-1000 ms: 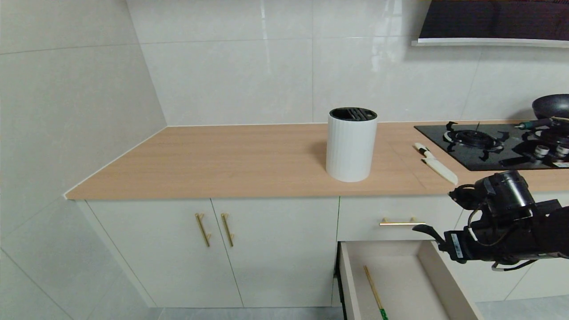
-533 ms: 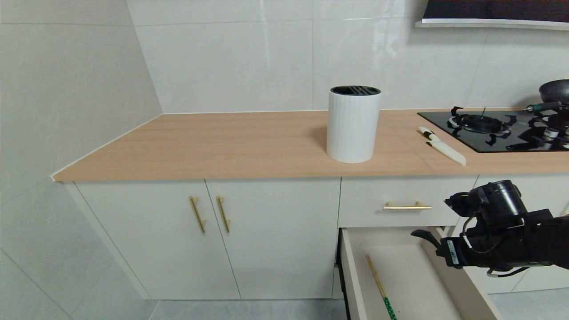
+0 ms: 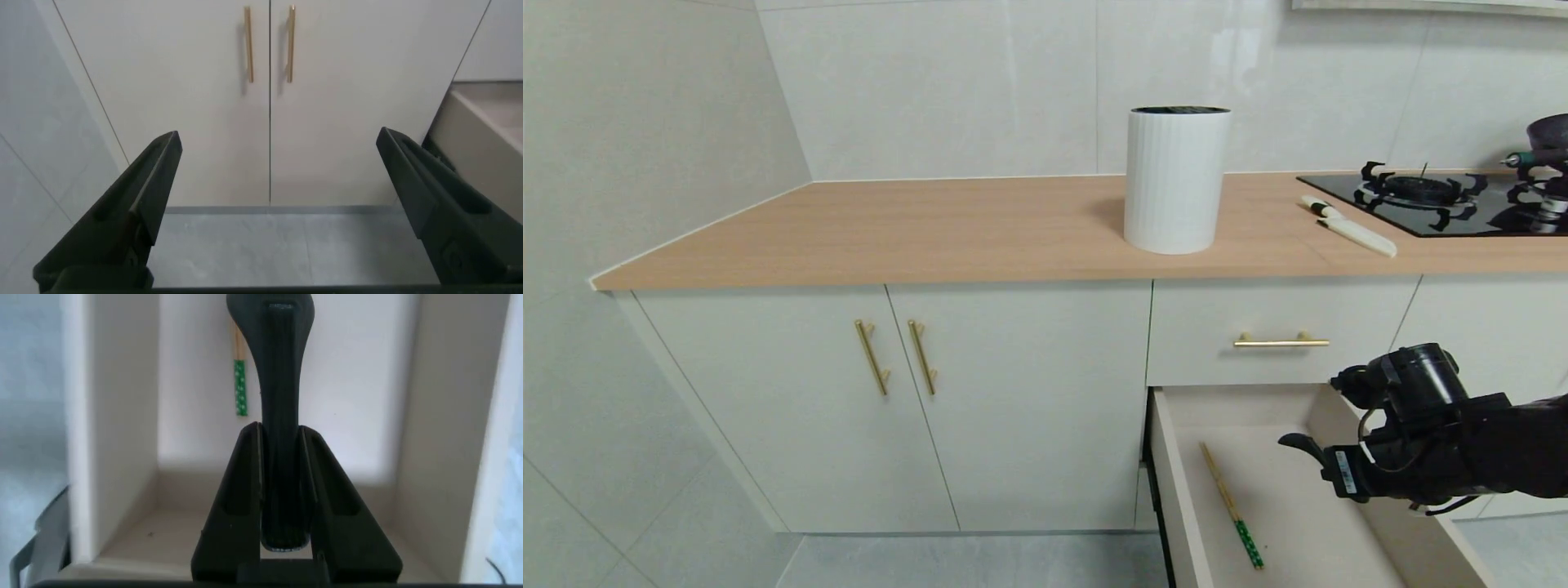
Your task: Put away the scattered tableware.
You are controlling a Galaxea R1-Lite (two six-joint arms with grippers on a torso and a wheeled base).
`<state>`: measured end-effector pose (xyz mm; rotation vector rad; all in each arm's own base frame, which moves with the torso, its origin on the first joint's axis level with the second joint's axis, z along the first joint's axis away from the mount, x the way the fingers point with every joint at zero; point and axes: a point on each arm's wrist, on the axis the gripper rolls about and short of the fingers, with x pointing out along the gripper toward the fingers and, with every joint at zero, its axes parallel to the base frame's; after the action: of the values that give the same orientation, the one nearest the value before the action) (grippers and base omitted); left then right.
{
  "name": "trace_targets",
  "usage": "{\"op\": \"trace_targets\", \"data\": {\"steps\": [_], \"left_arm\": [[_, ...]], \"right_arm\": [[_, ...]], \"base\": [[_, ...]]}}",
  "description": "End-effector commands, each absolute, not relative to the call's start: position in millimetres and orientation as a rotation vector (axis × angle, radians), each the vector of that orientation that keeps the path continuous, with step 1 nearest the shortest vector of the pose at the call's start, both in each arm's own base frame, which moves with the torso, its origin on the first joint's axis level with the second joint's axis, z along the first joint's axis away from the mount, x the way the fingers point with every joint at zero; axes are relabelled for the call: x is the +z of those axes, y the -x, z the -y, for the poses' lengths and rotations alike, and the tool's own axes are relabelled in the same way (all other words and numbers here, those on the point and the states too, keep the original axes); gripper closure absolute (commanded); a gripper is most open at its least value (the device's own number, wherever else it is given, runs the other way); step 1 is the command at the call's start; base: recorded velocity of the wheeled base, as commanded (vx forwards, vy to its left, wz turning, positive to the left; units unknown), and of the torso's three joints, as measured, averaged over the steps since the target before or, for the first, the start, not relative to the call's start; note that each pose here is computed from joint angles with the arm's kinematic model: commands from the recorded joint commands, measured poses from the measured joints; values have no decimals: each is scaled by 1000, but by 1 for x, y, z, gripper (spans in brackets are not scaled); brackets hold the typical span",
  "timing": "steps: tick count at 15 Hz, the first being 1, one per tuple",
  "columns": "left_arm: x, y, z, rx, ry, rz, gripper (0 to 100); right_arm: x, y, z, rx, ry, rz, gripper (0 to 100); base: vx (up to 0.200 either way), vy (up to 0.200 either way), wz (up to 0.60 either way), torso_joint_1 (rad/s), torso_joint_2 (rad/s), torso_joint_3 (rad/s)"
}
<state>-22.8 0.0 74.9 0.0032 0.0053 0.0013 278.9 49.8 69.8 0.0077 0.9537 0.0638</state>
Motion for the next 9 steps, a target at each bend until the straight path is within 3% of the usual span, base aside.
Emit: {"op": "trace_targets", "data": {"steps": [1,6,9], "left_arm": [[75,23,0,2,-3,-6,0],[75,23,0,2,-3,-6,0],[75,23,0,2,-3,-6,0]], "right_arm": [[64,-280,-50,64,-4,-974,100],[63,-279,-50,66,-1,-977,100],[64,-279,-50,66,-1,-975,100]], "base": [[0,0,0,-115,456,339],[0,0,0,-58,435,352],[0,0,0,1,48,20]]}}
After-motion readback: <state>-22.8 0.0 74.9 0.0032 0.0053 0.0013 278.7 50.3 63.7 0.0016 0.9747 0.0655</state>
